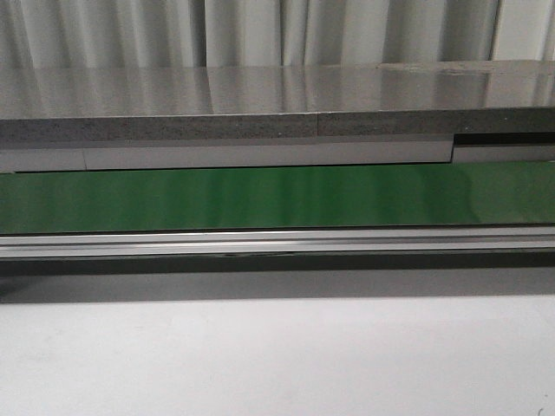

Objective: Move button from left to right

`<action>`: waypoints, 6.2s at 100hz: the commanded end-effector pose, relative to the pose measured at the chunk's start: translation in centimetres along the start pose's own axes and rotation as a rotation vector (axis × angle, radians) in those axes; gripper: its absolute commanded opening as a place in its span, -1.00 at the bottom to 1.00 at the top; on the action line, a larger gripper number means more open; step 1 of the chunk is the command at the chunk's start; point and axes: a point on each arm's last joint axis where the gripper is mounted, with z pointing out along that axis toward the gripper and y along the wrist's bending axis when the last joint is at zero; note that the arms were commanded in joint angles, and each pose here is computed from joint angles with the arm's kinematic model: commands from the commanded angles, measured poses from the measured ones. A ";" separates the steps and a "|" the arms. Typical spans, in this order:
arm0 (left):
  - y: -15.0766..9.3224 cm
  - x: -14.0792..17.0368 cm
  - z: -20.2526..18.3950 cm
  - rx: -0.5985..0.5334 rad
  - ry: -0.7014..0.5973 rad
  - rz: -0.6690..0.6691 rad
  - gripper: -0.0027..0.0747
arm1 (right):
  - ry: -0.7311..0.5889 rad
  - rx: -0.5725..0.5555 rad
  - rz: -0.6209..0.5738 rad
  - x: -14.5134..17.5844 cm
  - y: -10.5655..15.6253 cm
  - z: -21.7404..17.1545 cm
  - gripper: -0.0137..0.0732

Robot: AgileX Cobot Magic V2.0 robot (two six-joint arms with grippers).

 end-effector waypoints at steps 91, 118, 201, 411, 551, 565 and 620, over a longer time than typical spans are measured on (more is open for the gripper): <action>0.1 -1.5 -0.1 -0.008 -0.096 -0.008 -0.98 | 0.229 -0.049 0.002 4.6 -5.7 8.5 -0.14; 0.1 -1.5 -0.1 -0.008 -0.096 -0.008 -0.98 | 0.236 -0.038 0.023 5.0 -6.5 8.7 0.43; 0.1 -1.5 -0.1 -0.008 -0.096 -0.008 -0.98 | -0.242 -0.094 0.196 -1.4 -4.0 -2.9 0.56; 0.1 -1.5 -0.1 -0.008 -0.096 -0.008 -0.98 | -0.865 -0.281 0.021 21.6 6.7 -20.4 -0.84; 0.1 -1.5 -0.1 -0.008 -0.096 -0.008 -0.98 | -1.042 -0.232 0.155 28.7 7.7 -13.4 -0.84; 0.1 -1.5 -0.1 -0.008 -0.096 -0.008 -0.98 | -1.047 -0.232 0.155 29.0 7.7 -13.3 -0.84; 0.1 -1.5 -0.1 -0.008 -0.096 -0.008 -0.98 | -1.096 -0.230 0.161 29.2 7.6 -13.8 -0.84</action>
